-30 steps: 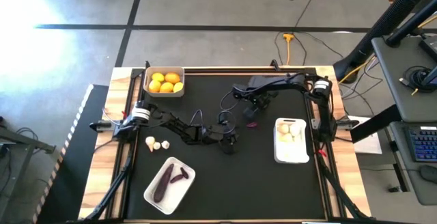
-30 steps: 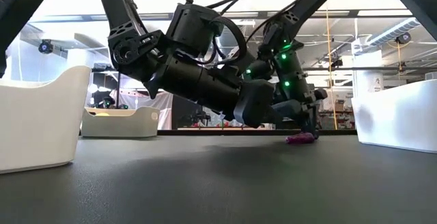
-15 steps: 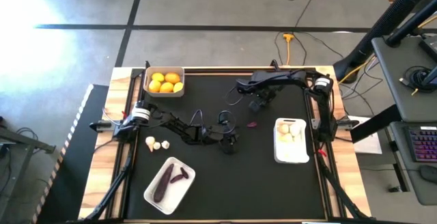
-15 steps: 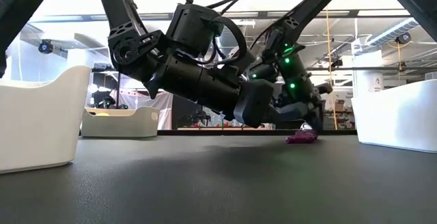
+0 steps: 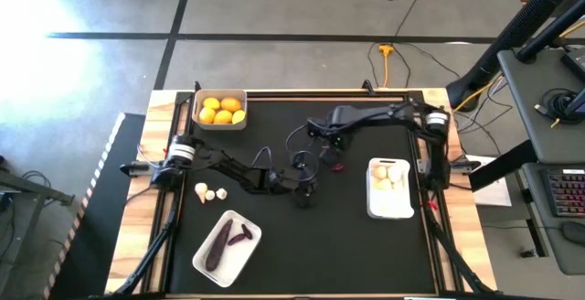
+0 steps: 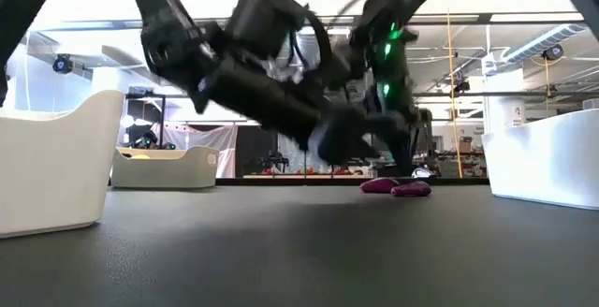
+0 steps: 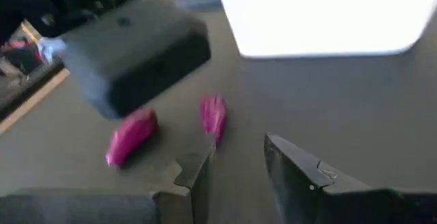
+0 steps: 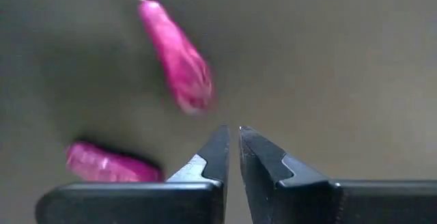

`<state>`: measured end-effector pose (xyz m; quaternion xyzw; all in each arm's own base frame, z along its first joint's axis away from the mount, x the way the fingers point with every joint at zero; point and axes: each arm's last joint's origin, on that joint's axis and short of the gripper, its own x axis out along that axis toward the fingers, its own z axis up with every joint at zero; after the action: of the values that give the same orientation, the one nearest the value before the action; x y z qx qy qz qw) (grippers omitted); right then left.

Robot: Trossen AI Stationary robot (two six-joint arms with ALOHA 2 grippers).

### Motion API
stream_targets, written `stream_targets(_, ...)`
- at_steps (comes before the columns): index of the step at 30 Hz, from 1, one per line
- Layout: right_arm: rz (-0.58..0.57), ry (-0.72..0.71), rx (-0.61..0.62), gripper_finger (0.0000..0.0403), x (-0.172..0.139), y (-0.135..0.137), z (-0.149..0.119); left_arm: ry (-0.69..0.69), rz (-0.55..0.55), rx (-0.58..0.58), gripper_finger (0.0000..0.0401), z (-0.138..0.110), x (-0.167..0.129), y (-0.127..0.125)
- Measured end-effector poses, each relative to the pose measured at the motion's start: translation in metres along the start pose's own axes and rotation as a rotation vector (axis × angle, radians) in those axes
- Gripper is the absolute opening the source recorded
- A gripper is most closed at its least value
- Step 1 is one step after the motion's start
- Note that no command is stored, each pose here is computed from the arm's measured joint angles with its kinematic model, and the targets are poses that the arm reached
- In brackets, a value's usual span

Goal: Sort produce into baskets
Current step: Put the bottom eggplant into the bottom left white bin

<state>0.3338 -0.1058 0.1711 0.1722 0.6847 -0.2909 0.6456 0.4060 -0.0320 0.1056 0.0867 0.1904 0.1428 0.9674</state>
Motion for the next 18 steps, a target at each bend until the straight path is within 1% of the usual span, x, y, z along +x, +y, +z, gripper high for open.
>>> stream_targets(2,-0.034,-0.071,-0.041,0.0027,-0.017,0.010,-0.009,-0.027,-0.016,-0.003,0.0110,0.010,-0.012,-0.004)
stream_targets(5,-0.069,-0.216,-0.106,0.0027,-0.042,0.031,-0.025,-0.050,-0.056,0.014,0.0110,0.013,-0.031,-0.015)
stream_targets(8,-0.091,-0.440,-0.181,0.0027,-0.065,0.054,-0.037,-0.079,-0.078,-0.019,0.0110,0.013,-0.051,-0.024)
stream_targets(10,-0.100,-0.587,-0.256,0.0027,-0.073,0.070,-0.044,-0.107,-0.085,-0.079,0.0110,0.012,-0.060,-0.027)
stream_targets(13,-0.061,-0.789,-0.383,0.0027,-0.078,0.091,-0.049,-0.134,-0.121,-0.219,0.0110,0.009,-0.070,-0.034)
stream_targets(15,-0.021,-0.898,-0.464,0.0027,-0.078,0.103,-0.050,-0.145,-0.145,-0.288,0.0110,0.009,-0.074,-0.039)
stream_targets(16,0.013,-0.938,-0.505,0.0027,-0.076,0.107,-0.051,-0.146,-0.154,-0.309,0.0110,0.009,-0.075,-0.041)
stream_targets(18,0.096,-0.975,-0.597,0.0027,-0.070,0.111,-0.052,-0.138,-0.164,-0.329,0.0110,0.008,-0.076,-0.044)
